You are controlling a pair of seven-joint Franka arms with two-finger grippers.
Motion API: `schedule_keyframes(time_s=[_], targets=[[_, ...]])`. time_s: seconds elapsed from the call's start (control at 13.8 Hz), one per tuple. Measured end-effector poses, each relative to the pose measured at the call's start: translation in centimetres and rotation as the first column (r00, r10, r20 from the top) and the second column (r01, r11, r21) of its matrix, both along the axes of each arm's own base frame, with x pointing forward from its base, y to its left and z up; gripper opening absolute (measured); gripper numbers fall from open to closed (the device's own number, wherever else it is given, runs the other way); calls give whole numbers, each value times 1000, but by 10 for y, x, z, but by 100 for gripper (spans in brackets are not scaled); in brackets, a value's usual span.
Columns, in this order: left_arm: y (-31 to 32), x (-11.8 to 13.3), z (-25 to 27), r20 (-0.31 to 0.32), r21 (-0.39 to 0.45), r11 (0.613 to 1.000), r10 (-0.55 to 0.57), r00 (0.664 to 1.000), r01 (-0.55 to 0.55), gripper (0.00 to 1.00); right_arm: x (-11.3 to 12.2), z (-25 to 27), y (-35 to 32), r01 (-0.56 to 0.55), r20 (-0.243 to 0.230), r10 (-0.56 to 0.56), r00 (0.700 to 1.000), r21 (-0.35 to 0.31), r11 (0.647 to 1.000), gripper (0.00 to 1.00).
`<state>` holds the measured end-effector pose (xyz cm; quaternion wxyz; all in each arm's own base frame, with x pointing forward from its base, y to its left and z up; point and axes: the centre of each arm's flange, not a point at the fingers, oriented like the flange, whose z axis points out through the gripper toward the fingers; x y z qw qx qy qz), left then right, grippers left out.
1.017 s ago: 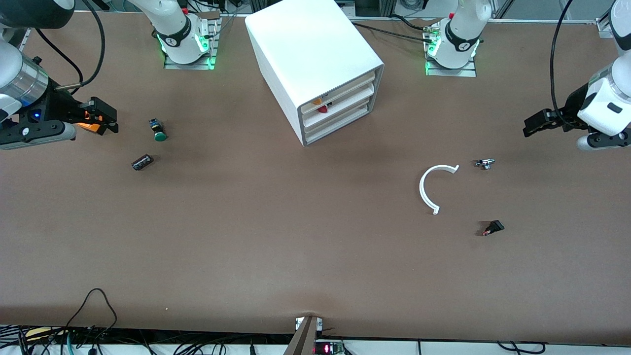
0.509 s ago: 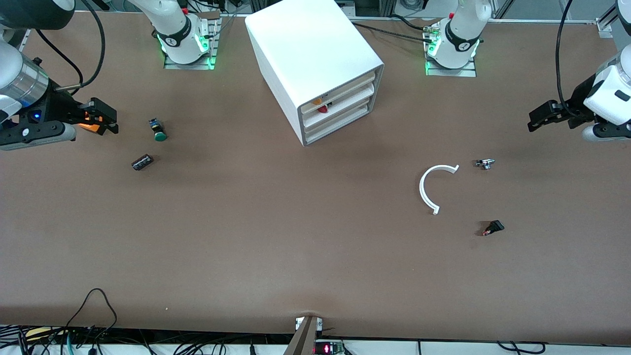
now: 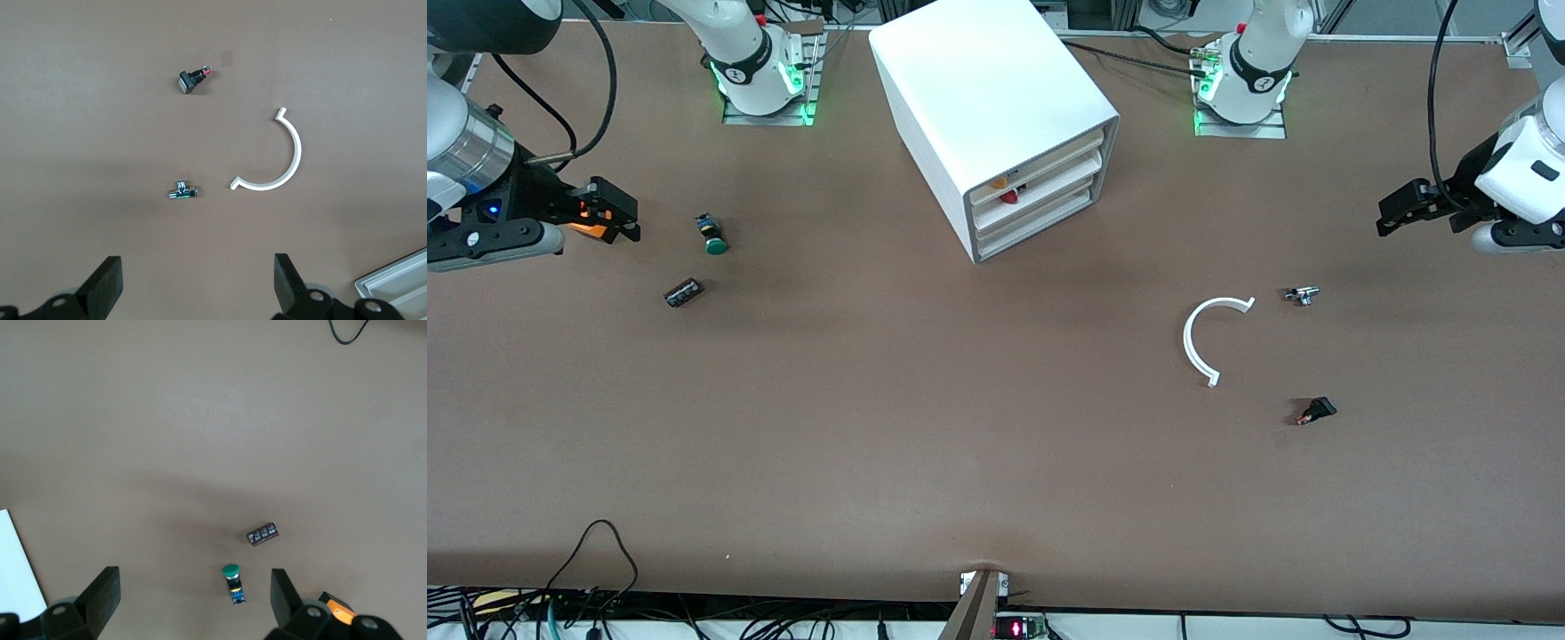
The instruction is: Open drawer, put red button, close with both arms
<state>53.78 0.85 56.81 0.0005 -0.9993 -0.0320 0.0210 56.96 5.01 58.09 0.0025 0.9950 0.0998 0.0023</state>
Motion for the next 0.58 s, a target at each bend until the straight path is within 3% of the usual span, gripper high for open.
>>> schedule_keyframes(time_s=[0.58], targets=[[0,-2,3,6,0,1000,-11,1000,11,100,1,0,-2,3,3,-3,1000,0,1000,100]])
